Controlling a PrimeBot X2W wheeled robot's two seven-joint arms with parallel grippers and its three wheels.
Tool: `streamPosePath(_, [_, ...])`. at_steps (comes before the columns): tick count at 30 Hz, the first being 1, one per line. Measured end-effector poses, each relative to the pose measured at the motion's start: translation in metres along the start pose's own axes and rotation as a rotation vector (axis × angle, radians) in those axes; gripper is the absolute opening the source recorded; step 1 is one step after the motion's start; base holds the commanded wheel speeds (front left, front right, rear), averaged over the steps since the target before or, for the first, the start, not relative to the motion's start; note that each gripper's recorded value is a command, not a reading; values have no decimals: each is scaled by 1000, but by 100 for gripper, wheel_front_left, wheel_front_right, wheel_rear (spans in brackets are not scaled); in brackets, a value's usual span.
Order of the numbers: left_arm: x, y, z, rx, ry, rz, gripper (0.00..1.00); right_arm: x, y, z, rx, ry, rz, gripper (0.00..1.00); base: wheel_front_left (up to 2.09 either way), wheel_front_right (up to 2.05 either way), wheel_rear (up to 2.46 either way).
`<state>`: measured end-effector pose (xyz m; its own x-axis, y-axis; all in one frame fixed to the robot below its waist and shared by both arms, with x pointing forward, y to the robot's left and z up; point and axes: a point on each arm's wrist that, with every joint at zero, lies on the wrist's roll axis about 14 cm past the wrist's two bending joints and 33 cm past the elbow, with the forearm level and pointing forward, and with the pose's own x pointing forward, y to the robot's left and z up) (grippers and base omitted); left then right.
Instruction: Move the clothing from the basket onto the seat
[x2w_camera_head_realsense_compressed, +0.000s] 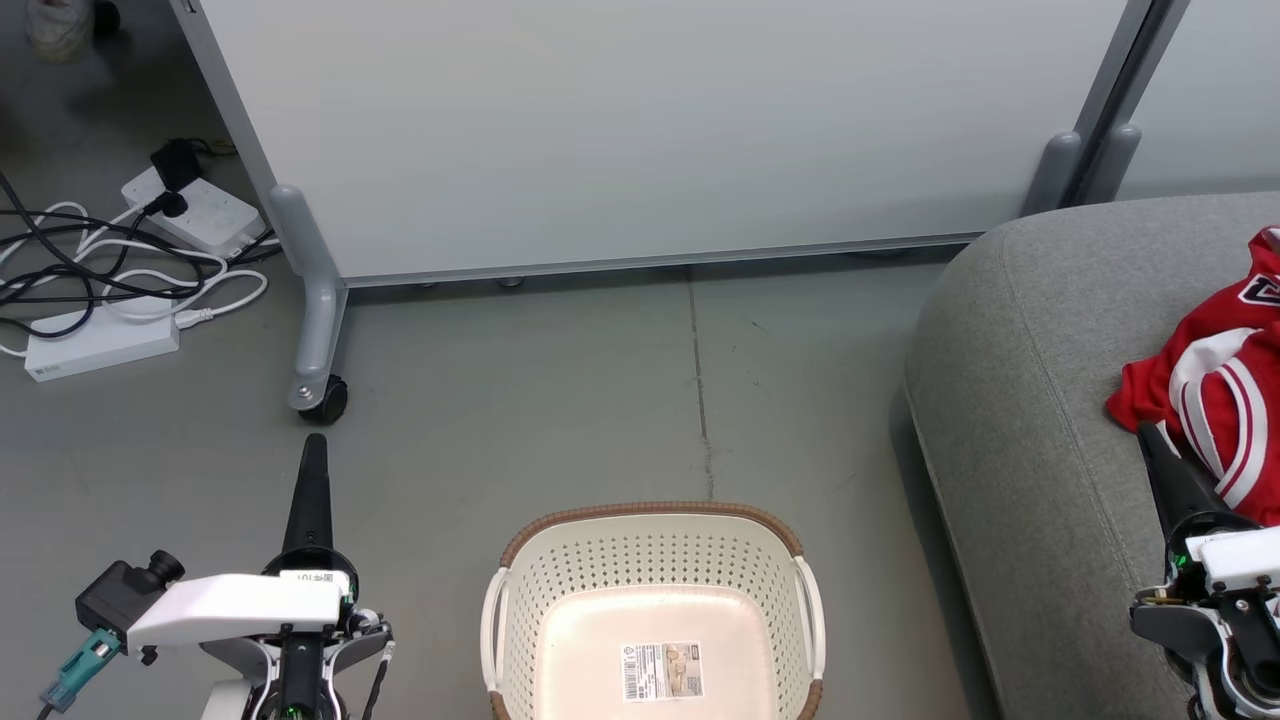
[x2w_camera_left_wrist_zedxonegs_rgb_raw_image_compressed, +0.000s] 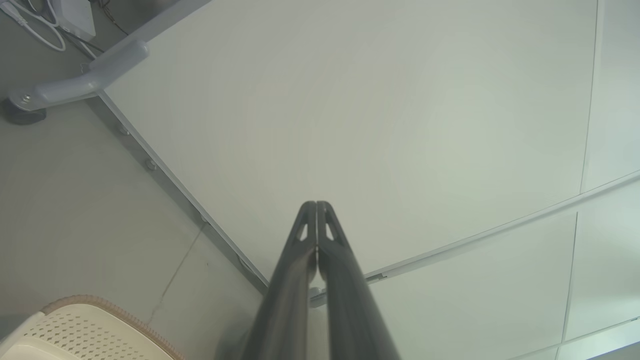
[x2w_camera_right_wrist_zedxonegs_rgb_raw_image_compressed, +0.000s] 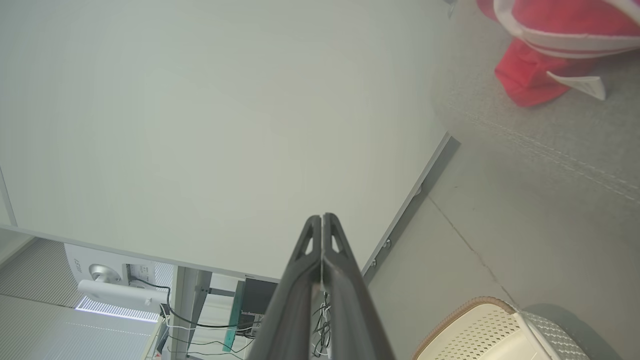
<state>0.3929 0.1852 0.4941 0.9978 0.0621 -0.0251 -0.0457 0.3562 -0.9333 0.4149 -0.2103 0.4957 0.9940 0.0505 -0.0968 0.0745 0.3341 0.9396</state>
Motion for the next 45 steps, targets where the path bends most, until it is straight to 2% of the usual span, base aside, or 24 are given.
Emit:
streamPosePath(21, [8, -10, -7, -193, 10, -4, 0, 1, 2, 12, 181, -13, 26, 0, 0, 0, 0])
streamPosePath(45, [15, -20, -15, -364, 27, -11, 0, 3, 10, 26, 346, -28, 76, 0, 0, 0, 0])
